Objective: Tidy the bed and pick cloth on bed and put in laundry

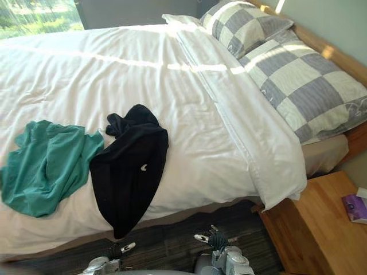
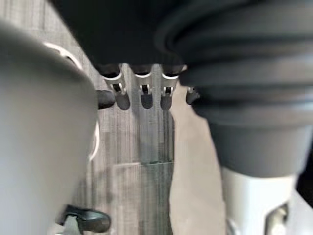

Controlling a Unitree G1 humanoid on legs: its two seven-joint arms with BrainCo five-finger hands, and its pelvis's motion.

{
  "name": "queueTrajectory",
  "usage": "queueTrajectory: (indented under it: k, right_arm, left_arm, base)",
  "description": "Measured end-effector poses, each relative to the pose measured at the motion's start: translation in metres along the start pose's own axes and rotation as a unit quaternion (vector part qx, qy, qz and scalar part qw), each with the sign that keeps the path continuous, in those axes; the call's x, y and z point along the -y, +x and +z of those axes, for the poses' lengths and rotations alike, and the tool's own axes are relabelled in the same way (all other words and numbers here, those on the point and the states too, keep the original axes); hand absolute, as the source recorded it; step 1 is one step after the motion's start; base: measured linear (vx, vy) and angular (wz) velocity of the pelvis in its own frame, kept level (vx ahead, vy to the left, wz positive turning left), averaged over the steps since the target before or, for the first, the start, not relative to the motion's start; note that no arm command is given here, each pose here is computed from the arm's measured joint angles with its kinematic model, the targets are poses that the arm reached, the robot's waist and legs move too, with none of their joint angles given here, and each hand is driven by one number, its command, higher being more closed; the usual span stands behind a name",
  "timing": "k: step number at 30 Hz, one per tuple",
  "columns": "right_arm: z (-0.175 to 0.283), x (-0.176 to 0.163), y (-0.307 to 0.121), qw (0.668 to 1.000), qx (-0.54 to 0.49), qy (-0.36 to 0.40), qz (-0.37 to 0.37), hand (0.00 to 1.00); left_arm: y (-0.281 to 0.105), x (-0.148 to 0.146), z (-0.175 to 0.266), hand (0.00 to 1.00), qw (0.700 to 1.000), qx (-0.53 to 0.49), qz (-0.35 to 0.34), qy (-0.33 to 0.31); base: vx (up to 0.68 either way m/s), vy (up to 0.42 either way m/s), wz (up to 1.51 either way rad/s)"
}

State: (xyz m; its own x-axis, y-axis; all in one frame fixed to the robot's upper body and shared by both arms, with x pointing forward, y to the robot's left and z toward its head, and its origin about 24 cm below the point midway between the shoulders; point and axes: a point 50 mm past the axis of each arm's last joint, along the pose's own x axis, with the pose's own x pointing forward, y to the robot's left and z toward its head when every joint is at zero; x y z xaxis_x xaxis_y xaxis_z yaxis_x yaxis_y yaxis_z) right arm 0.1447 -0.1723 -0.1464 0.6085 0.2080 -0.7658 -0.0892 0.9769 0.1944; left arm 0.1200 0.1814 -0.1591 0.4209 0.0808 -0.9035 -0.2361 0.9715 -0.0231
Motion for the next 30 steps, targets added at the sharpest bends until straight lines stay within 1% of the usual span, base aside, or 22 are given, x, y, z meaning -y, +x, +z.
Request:
queueTrajectory:
  k: [2, 3, 4, 8, 9, 11, 14, 17, 18, 19, 22, 24, 26, 27, 29, 30]
  right_arm:
    - [0.009, -0.005, 0.005, 0.999, 0.001, -0.039, 0.022, 0.0]
    - [0.018, -0.004, 0.007, 0.997, 0.001, -0.067, 0.027, 0.0]
    - [0.02, -0.005, 0.009, 0.996, -0.004, -0.079, 0.029, 0.0]
    - [0.033, -0.017, 0.016, 0.995, 0.013, -0.086, 0.04, 0.0]
    - [0.04, -0.017, 0.017, 0.994, 0.019, -0.099, 0.041, 0.0]
    - [0.04, -0.011, 0.016, 0.993, 0.015, -0.112, 0.035, 0.0]
    - [0.038, -0.002, 0.013, 0.988, -0.001, -0.152, 0.031, 0.0]
    - [0.024, -0.017, 0.014, 0.985, -0.019, -0.159, 0.058, 0.0]
    - [0.015, -0.033, 0.016, 0.985, -0.03, -0.154, 0.078, 0.0]
    - [0.009, -0.043, 0.016, 0.98, -0.038, -0.167, 0.101, 0.0]
    - [0.015, -0.059, 0.018, 0.971, -0.023, -0.19, 0.146, 0.0]
    - [0.02, -0.059, 0.019, 0.972, -0.013, -0.179, 0.15, 0.0]
    - [0.023, -0.053, 0.019, 0.977, -0.008, -0.161, 0.14, 0.0]
    - [0.023, -0.047, 0.018, 0.98, -0.008, -0.15, 0.128, 0.0]
    - [0.008, -0.036, 0.013, 0.987, -0.031, -0.117, 0.103, 0.0]
    - [0.002, -0.031, 0.011, 0.993, -0.037, -0.08, 0.08, 0.0]
  left_arm:
    - [0.001, 0.003, 0.008, 0.0, 0.999, 0.023, -0.004, -0.023]
    - [0.001, 0.005, 0.023, 0.0, 0.998, 0.058, -0.012, -0.027]
    - [0.0, 0.01, 0.028, 0.0, 0.996, 0.075, -0.018, -0.032]
    - [-0.001, -0.005, 0.028, 0.0, 0.994, 0.089, -0.001, -0.068]
    - [0.0, -0.008, 0.026, 0.0, 0.994, 0.083, 0.0, -0.075]
    - [0.0, -0.01, 0.025, 0.0, 0.994, 0.084, -0.002, -0.074]
    - [0.0, -0.003, 0.028, 0.0, 0.994, 0.087, -0.011, -0.064]
    - [0.0, -0.01, 0.029, 0.0, 0.996, 0.082, 0.0, -0.033]
    - [0.0, -0.02, 0.029, 0.0, 0.997, 0.073, 0.017, -0.022]
    - [-0.001, -0.026, 0.013, 0.0, 0.998, 0.049, 0.031, -0.025]
    - [-0.004, -0.033, -0.002, 0.0, 0.998, 0.025, 0.045, -0.039]
    - [-0.003, -0.029, -0.004, 0.0, 0.998, 0.015, 0.038, -0.042]
    - [-0.002, -0.022, -0.003, 0.0, 0.997, 0.008, 0.032, -0.063]
    - [-0.001, -0.016, -0.002, 0.0, 0.996, 0.004, 0.033, -0.08]
    - [-0.001, -0.013, -0.008, 0.0, 0.993, -0.006, 0.043, -0.111]
    - [-0.002, -0.014, -0.013, 0.0, 0.988, -0.013, 0.058, -0.142]
  base:
    - [-0.05, 0.0, 0.7]
    - [-0.05, 0.035, 0.32]
    - [-0.04, 0.052, 0.2]
    - [0.02, 0.188, 0.01]
    - [-0.01, 0.212, -0.28]
    - [-0.03, 0.384, -0.23]
    - [-0.08, 0.544, -0.2]
    - [-0.16, 0.562, -0.09]
    - [-0.17, 0.405, -0.62]
    - [-0.17, 0.405, -0.8]
    - [-0.14, 0.24, -0.31]
    - [-0.06, 0.141, 0.32]
    - [-0.08, 0.069, 0.7]
    - [-0.1, 0.008, 0.82]
    - [-0.07, 0.003, 0.53]
    - [-0.03, -0.008, 0.3]
